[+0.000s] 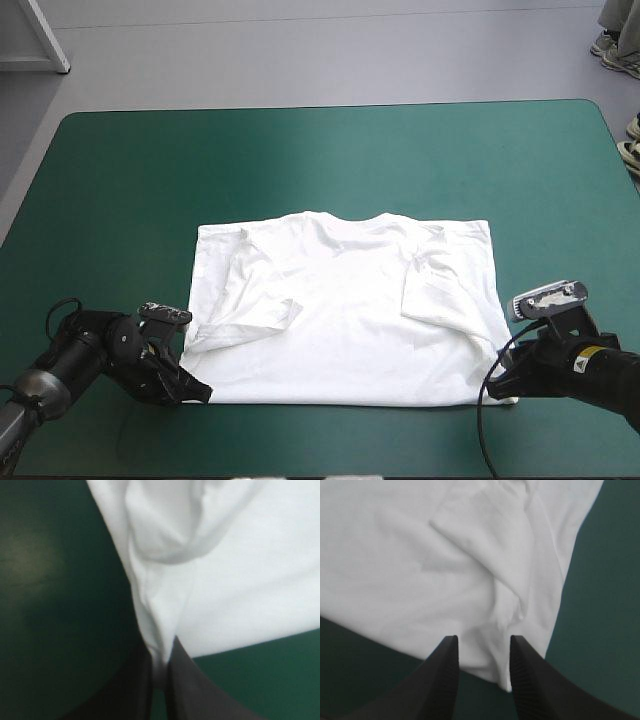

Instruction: Fold the cloth

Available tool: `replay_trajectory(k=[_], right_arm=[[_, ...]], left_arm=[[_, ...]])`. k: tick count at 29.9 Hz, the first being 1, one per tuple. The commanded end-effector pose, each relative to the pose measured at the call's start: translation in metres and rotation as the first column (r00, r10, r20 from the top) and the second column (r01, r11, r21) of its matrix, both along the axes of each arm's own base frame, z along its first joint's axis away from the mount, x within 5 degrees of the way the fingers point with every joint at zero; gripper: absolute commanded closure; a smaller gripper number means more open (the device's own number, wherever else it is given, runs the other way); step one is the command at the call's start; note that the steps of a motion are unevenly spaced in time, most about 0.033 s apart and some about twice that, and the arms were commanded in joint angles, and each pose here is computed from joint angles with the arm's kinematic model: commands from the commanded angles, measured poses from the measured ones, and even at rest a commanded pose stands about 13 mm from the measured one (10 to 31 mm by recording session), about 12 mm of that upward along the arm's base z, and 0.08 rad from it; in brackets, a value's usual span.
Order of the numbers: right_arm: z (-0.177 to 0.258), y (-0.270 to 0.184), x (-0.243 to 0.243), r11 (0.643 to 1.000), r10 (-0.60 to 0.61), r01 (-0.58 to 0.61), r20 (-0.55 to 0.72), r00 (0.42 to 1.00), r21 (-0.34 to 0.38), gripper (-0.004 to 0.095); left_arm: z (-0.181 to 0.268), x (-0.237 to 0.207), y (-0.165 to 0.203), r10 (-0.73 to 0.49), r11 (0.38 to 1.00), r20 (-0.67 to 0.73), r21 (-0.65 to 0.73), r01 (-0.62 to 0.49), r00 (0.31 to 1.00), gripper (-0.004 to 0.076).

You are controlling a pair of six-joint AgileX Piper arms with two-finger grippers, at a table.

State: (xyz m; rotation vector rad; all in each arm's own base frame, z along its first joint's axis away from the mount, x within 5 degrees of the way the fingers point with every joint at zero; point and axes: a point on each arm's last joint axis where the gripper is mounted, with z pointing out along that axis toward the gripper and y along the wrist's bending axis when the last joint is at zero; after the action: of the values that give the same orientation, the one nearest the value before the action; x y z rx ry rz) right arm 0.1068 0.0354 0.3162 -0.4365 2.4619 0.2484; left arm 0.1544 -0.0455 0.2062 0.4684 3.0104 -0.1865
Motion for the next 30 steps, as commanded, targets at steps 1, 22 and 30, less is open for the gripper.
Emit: replay_trajectory(k=[1,22,30], right_arm=[[-0.012,-0.004,-0.004,0.999,-0.007,0.003,-0.066,0.998,-0.054,0.0516],[-0.09,0.0,0.034,0.994,-0.077,0.053,-0.275,0.958,-0.094,0.0549],[-0.111,0.003,0.047,0.991,-0.084,0.037,-0.402,0.912,-0.125,0.085]], left_arm=[[0.007,0.002,-0.001,-0.005,1.0,0.03,-0.009,0.006,1.0,0.0705],[0.007,0.003,-0.001,-0.004,1.0,0.034,-0.007,0.005,0.999,0.0705],[0.007,0.003,0.001,-0.019,1.0,0.036,0.02,0.019,0.999,0.0705]])
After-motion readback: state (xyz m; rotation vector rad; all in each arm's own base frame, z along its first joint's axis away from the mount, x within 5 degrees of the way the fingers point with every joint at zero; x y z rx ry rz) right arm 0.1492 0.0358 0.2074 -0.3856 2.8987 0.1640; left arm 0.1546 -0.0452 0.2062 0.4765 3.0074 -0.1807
